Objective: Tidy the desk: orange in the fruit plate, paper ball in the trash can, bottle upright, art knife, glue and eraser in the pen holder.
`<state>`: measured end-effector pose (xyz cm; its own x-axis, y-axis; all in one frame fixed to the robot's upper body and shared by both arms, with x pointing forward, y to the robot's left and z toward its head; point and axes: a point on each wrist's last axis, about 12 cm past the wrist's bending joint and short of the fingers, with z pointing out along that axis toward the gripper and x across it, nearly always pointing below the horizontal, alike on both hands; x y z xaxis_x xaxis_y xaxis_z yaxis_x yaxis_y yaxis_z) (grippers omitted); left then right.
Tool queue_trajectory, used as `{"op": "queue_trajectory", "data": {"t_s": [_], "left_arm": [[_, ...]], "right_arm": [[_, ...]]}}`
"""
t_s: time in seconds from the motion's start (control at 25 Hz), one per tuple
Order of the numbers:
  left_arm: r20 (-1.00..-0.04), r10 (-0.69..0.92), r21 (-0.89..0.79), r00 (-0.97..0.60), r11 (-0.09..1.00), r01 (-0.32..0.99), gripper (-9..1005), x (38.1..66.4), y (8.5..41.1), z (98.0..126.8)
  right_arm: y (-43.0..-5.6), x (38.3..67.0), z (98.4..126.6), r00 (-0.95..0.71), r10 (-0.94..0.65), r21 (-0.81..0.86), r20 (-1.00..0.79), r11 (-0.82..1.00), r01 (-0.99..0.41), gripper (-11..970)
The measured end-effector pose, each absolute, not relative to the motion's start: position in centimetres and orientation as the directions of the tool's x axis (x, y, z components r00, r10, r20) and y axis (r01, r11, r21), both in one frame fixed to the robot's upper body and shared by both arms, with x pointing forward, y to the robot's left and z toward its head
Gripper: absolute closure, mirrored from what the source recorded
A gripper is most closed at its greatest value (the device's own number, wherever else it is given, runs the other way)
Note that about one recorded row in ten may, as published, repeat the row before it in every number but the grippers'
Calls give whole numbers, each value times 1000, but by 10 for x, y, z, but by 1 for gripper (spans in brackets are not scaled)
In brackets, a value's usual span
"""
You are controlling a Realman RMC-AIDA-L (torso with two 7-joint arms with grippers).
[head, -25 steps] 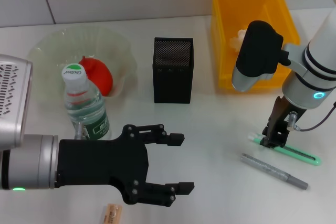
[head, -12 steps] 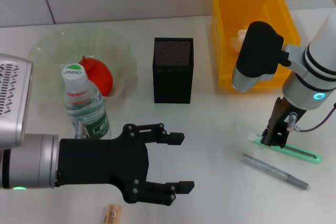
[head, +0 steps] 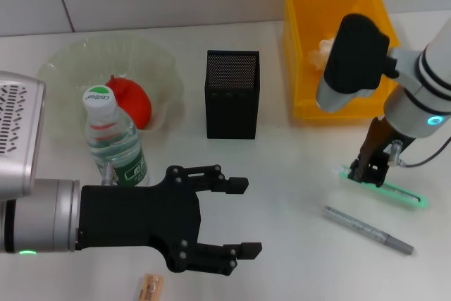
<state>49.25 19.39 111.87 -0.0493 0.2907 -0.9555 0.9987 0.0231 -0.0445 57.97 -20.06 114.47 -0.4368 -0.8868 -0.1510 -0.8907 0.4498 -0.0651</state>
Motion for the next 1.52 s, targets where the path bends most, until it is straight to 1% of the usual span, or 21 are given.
{"op": "queue_trajectory", "data": {"t_s": [0.04, 0.08, 0.24, 0.4, 0.64, 0.96, 1.4, 1.52], "left_arm": [[-956, 291, -45, -49, 22, 999, 182, 492, 194, 1119], [-956, 291, -45, -49, 22, 999, 182, 492, 194, 1119], [-956, 289, -42, -47, 21, 999, 182, 492, 193, 1119], [-957, 287, -37, -40, 17, 999, 182, 492, 193, 1118], [-957, 285, -44, -46, 13, 999, 182, 491, 193, 1117], [-958, 284, -47, -48, 12, 999, 182, 490, 193, 1117], [-957, 285, -47, -48, 9, 999, 182, 491, 192, 1117], [-958, 285, -44, -44, 7, 999, 182, 492, 192, 1118]], "right_arm": [[-201, 578, 1152, -436, -883, -85, -172, 454, -887, 896], [-201, 578, 1152, -436, -883, -85, -172, 454, -887, 897], [-204, 574, 1168, -434, -875, -129, -216, 466, -875, 898], [-205, 571, 1173, -432, -871, -141, -232, 470, -872, 899], [-206, 569, 1171, -439, -868, -127, -234, 475, -871, 959], [-207, 569, 1169, -442, -867, -121, -230, 476, -871, 934], [-205, 569, 1162, -438, -873, -96, -214, 465, -880, 780], [-205, 569, 1160, -438, -874, -90, -208, 464, -881, 684]]}}
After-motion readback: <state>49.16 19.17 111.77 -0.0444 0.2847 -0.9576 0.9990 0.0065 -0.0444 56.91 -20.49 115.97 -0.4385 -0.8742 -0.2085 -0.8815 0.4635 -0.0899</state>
